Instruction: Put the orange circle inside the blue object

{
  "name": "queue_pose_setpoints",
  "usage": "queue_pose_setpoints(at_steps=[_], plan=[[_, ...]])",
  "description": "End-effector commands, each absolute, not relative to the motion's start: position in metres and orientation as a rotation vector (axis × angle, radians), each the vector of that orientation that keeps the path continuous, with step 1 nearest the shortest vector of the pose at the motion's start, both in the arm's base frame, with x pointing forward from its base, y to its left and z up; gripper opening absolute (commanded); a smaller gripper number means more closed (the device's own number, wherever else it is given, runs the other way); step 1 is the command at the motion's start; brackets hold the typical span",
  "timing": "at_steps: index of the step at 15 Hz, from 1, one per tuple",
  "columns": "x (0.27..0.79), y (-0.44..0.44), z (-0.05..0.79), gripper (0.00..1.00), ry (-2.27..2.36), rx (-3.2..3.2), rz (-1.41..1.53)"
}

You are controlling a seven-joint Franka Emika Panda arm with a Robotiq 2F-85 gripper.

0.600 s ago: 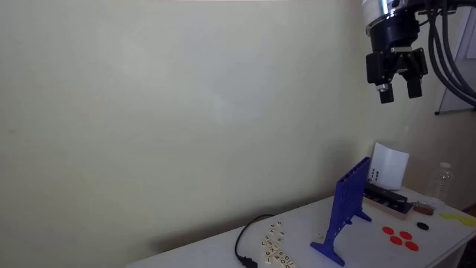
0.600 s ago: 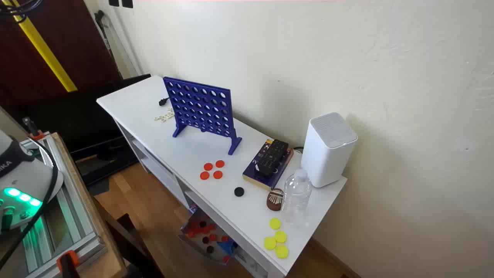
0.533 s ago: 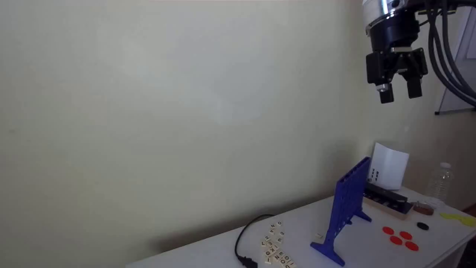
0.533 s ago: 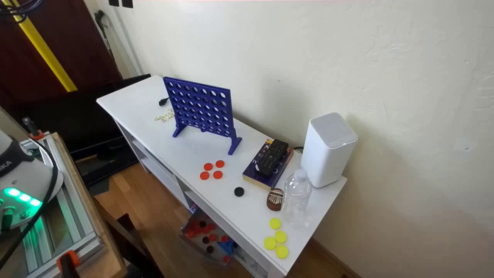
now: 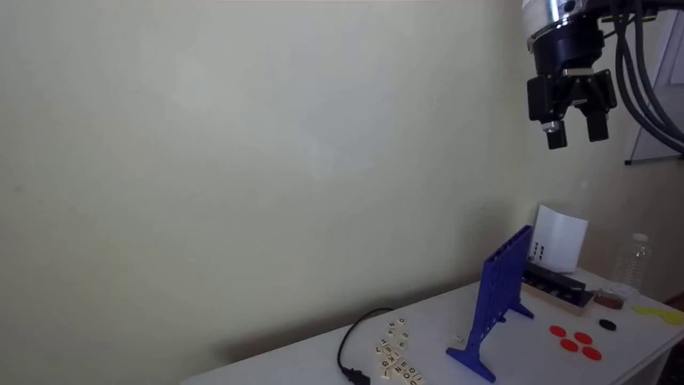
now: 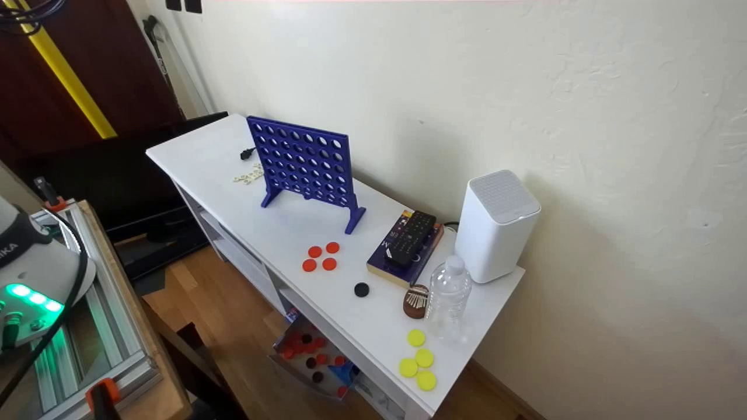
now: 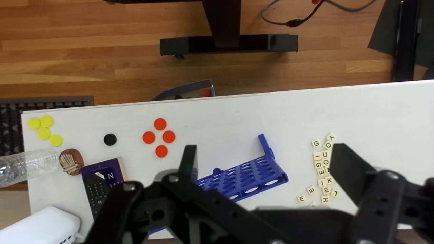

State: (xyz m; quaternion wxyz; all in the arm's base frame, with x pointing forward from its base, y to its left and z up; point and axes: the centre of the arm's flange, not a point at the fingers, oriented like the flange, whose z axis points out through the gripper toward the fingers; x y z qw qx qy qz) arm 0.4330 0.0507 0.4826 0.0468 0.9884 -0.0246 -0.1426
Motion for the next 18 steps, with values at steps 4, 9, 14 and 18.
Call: queue_pose_setpoints(at_steps=[4, 9, 14, 18], plan=[[0.436, -0.032, 0.43, 1.0, -0.296, 3.065, -0.413], [0.435, -0.074, 0.381, 1.0, -0.279, 3.11, -0.275], [0.421, -0.11, 0.327, 1.0, -0.324, 3.139, -0.241], [0.398, -0.151, 0.276, 1.0, -0.452, 3.144, -0.304]])
